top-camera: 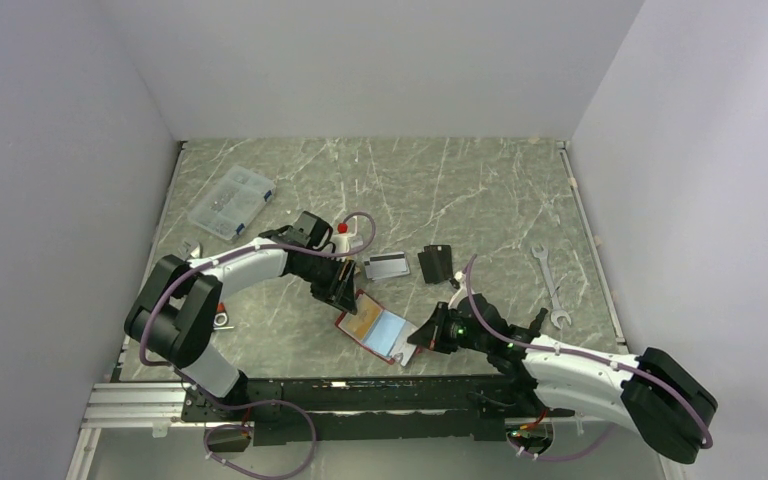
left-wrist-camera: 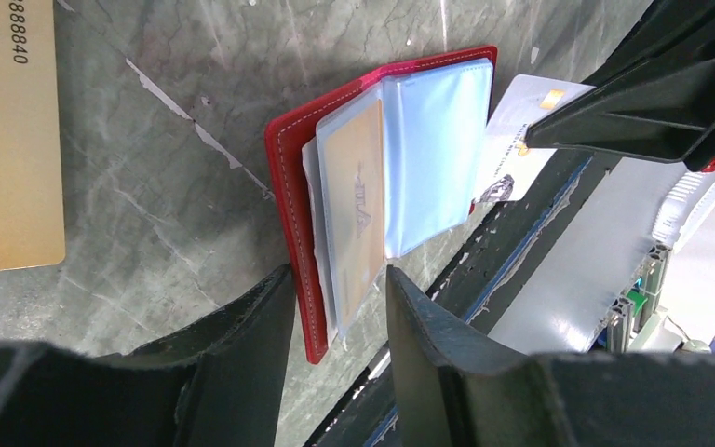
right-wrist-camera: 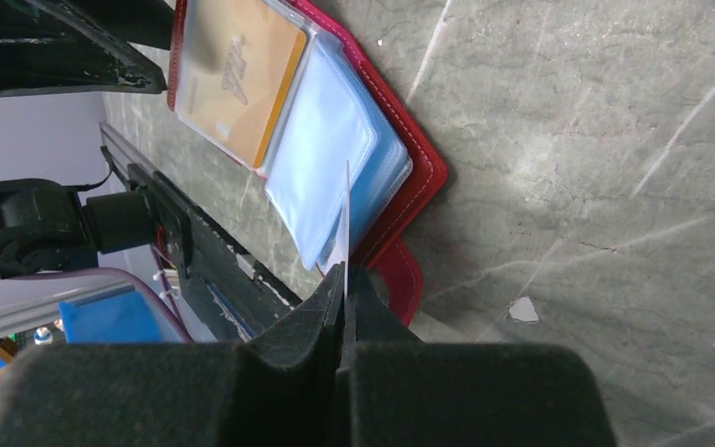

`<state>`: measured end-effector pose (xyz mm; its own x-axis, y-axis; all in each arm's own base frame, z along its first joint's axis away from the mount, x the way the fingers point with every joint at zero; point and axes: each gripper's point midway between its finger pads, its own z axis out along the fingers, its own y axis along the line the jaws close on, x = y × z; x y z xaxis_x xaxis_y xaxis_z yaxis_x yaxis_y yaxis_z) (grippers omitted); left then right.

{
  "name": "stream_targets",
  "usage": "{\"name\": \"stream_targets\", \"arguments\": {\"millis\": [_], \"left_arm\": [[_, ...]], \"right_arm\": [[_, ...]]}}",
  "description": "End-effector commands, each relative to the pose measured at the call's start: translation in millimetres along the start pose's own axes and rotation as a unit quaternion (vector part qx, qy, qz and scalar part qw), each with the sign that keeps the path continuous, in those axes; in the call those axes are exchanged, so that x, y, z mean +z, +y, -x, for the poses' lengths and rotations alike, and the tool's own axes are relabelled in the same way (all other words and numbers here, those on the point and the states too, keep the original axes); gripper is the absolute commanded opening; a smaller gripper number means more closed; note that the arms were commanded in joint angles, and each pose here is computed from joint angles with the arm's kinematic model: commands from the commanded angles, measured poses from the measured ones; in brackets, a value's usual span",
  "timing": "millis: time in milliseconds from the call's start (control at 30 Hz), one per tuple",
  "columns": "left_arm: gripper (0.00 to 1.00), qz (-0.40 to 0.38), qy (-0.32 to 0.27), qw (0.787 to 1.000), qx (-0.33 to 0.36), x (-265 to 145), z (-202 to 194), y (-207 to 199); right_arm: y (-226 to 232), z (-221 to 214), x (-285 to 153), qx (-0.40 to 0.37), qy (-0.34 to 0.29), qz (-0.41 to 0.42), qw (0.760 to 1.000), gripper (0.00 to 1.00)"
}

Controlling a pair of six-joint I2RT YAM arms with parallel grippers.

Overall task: Put the credit cards into the card holder
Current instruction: Turn over the card slot in the card holder.

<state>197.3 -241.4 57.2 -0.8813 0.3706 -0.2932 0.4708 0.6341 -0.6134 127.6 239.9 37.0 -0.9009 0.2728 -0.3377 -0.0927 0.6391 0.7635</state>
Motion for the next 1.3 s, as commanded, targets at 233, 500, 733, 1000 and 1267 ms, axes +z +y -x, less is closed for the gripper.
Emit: {"name": "stream_targets", "arguments": {"millis": [233,500,733,1000,1267], "left_arm": [[0.43,-0.020,-0.007,1.000,0.012,8,11,-9],[0.34,-0.014,0.006,1.000,0.009,16,6,-1],[0.12,-0.006,0.010,1.000,0.010,17,4,3],[0.08,-0.006,0.007,1.000,0.012,15,4,1],[0.05,-0.004,0.002,1.000,0.015,13,6,1]], "right_arm": [[-23,-3,2,0.006,-0.009,-0.031,0.999,0.00],[-23,-5,5,0.007,-0.005,-0.028,1.000,0.00],[-12,6,-8,0.004,-0.025,-0.014,1.000,0.00],[5,19,-17,0.013,-0.053,0.024,0.998,0.00],[3,17,-4,0.007,-0.038,0.016,0.999,0.00]]}}
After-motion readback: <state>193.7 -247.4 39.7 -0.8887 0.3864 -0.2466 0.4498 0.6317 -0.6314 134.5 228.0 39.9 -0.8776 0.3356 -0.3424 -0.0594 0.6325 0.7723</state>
